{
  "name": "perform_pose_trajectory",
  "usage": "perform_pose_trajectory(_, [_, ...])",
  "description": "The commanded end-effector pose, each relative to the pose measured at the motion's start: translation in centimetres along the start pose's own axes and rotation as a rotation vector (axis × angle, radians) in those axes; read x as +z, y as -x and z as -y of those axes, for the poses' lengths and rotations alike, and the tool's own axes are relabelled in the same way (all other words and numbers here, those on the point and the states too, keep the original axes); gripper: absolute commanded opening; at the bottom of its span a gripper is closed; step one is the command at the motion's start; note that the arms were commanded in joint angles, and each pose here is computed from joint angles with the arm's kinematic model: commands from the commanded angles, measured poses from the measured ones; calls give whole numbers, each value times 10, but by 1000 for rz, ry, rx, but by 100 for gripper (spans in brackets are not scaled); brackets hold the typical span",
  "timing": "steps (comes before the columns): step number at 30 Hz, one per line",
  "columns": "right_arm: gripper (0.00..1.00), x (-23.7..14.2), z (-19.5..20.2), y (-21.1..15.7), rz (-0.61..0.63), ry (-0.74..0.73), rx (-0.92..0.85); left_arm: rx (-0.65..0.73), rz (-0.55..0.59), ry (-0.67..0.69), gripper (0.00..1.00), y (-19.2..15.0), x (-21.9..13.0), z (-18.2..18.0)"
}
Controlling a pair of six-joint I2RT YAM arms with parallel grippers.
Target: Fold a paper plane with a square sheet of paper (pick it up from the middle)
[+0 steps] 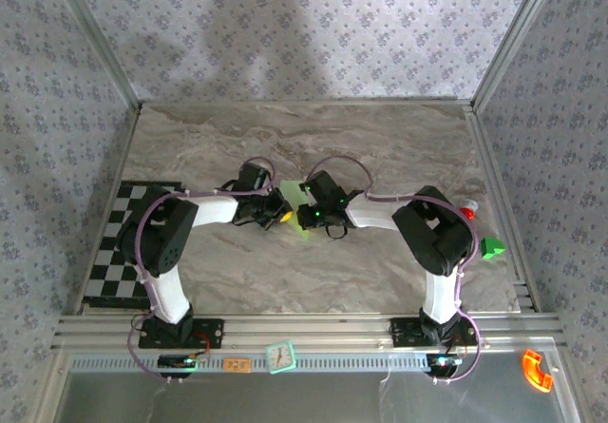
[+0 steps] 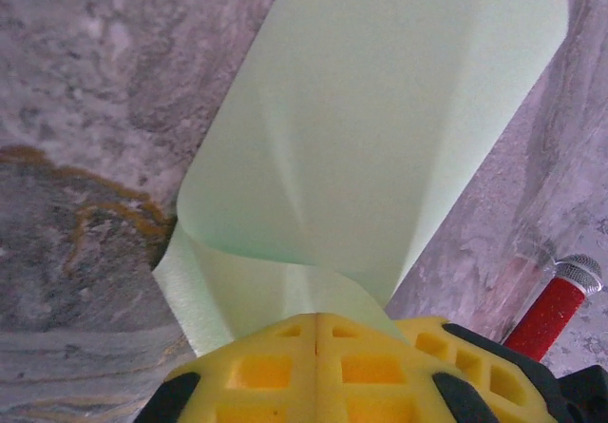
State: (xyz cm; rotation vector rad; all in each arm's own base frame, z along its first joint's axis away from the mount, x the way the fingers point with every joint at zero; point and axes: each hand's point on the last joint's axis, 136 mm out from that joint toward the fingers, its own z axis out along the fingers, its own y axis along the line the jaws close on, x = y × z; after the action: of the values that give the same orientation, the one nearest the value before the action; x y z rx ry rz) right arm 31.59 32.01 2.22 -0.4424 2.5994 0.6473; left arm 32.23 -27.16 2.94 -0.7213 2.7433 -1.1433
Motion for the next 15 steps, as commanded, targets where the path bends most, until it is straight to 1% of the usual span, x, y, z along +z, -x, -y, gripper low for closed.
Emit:
perform_pose_trajectory(1, [11, 13, 33, -46, -163, -111, 31, -23, -14, 46, 5, -5, 7, -16])
perform_pose_trajectory(12, [11, 12, 30, -45, -176, -101, 45, -35, -10, 70, 5, -5, 10, -27])
perform_pose_trajectory(15, [13, 4, 21, -30, -159, -71, 69, -46, -10, 87, 5, -4, 12, -35])
